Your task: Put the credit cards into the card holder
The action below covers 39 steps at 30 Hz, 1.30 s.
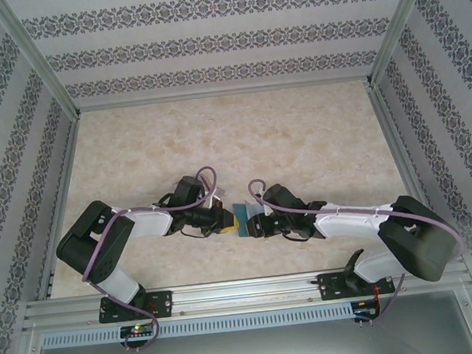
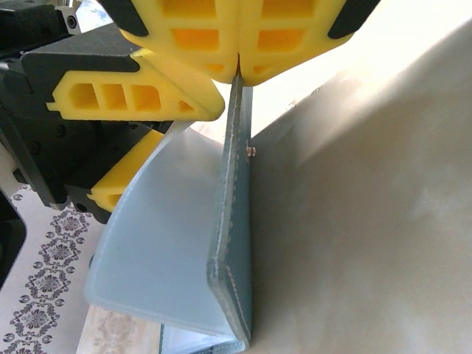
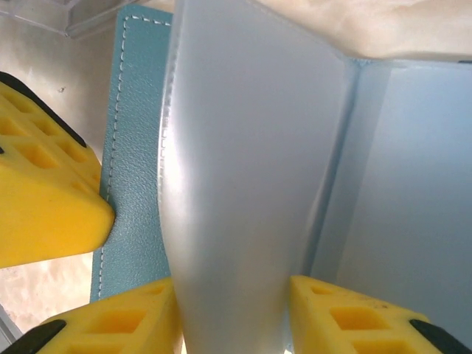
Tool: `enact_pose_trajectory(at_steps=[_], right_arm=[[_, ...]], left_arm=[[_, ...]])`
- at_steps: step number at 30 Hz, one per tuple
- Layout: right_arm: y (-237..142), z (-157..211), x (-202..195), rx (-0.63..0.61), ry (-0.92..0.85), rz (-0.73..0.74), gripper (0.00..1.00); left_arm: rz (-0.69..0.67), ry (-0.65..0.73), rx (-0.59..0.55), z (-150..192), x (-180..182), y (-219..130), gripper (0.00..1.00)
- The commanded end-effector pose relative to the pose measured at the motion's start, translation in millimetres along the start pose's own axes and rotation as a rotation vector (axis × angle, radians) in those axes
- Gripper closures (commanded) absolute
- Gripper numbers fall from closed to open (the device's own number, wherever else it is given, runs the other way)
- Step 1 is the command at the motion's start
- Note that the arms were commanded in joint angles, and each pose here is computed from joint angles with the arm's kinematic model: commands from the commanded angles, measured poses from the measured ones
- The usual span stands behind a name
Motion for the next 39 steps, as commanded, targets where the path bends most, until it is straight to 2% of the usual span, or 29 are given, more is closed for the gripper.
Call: enact_pose_trajectory(at_steps=[1, 4, 9, 13, 15, 18, 22, 23, 26, 31, 33, 36, 39], right_arm=[[0, 1, -6, -0.006, 0.008, 0.015, 0.51], [-3, -1, -2, -0.019, 0.007, -0.001, 0.47], [-10, -4, -1, -0.047, -0.006, -0.011, 0.51], [-13, -5, 2, -0.060, -0.007, -0.031, 0.44], [-14, -4, 0, -0.065, -0.010, -0.027, 0.43], [-13, -3, -3, -0.060, 0.000, -0.014, 0.56], [-10, -1, -6, -0.047, 0.004, -0.002, 0.64], [-10, -2, -6, -0.048, 0.009, -0.002, 0.63], [-11, -2, -2, -0.052, 0.005, -0.022, 0.47], [-20, -7, 5, -0.083, -0.010, -0.052, 0.45], [-23, -8, 8, -0.092, -0.016, -0.061, 0.48], [-25, -9, 6, -0.094, -0.020, -0.051, 0.58], [-24, -8, 3, -0.087, -0.007, -0.052, 0.62]], left_arm=[[-0.010, 0.020, 0.015, 3, 1, 0, 1.00], [-0.008, 0.015, 0.014, 3, 1, 0, 1.00], [-0.009, 0.016, 0.013, 3, 2, 0, 1.00], [-0.021, 0.017, 0.008, 5, 4, -1, 1.00], [-0.023, 0.017, 0.012, 5, 6, 0, 1.00], [-0.016, 0.012, 0.010, 5, 5, 0, 1.00], [-0.017, 0.018, 0.013, 5, 4, 0, 1.00], [-0.017, 0.018, 0.014, 5, 4, 0, 1.00], [-0.020, 0.023, 0.010, 5, 3, -1, 1.00], [-0.030, 0.019, 0.014, 5, 5, -1, 1.00], [-0.030, 0.024, 0.010, 5, 4, -2, 0.97], [-0.038, 0.033, 0.004, 3, 2, -3, 0.95], [-0.053, 0.032, 0.001, 2, 2, -4, 0.81]])
Point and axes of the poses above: each hand's point on the last joint's axis, 136 mm out from that joint toward the fingers, its own y axis out along the fingers, its own x axis along the line the jaws close on, z = x × y, the point moved 3 cm from there along -y, back along the fingers, and after that the axes turned 7 degrees about y, right-handed, at the moved point
